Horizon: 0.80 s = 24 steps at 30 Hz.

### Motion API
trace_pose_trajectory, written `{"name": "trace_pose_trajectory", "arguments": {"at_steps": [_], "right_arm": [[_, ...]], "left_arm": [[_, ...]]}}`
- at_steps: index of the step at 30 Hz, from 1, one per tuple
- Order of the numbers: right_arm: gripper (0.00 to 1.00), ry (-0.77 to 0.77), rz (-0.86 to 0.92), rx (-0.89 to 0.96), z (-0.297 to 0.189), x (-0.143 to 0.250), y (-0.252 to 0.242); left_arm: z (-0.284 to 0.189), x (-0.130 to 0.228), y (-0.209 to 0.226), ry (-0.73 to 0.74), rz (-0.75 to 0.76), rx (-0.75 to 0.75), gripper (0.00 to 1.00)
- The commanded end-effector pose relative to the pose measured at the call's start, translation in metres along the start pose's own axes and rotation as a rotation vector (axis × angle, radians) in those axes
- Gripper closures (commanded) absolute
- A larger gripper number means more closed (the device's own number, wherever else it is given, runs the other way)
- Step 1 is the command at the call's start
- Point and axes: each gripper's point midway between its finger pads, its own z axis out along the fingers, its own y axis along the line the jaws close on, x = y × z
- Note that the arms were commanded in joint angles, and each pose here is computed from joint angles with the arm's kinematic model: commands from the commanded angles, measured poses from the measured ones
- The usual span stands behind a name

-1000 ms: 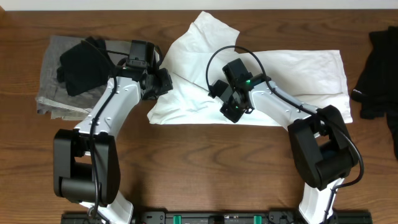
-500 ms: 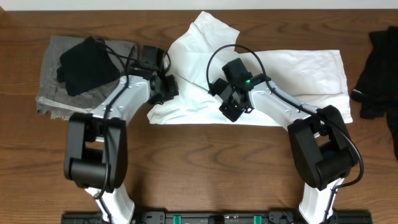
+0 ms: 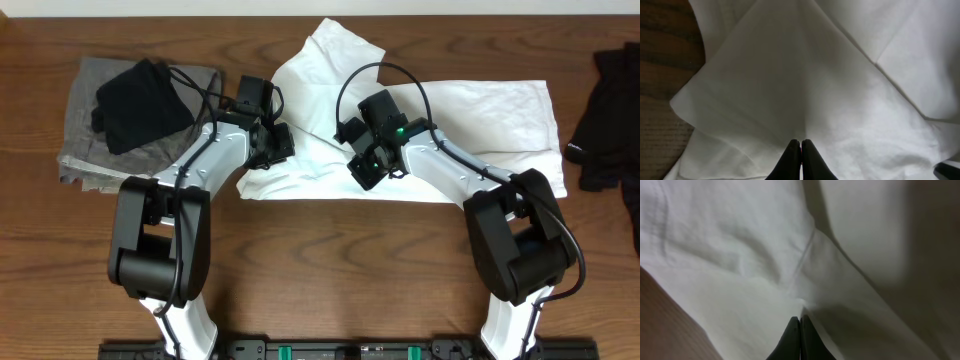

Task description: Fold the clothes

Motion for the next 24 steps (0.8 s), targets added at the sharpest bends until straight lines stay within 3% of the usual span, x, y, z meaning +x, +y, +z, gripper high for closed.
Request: {"name": "trace_pose_trajectory", "arguments": {"at_steps": [1,24], "right_arm": [[0.99,-0.017,0.059,-0.055,0.000,-0.004,0.006],[0.99,0.009,0.158,0.004,0.017,0.003,-0.009]], "left_arm": [[0.007,0.007,0.003,0.023,0.007,-0.012,0.94],[0.009,0.009,0.004,0.025,0.009,-0.012,0.94]]}}
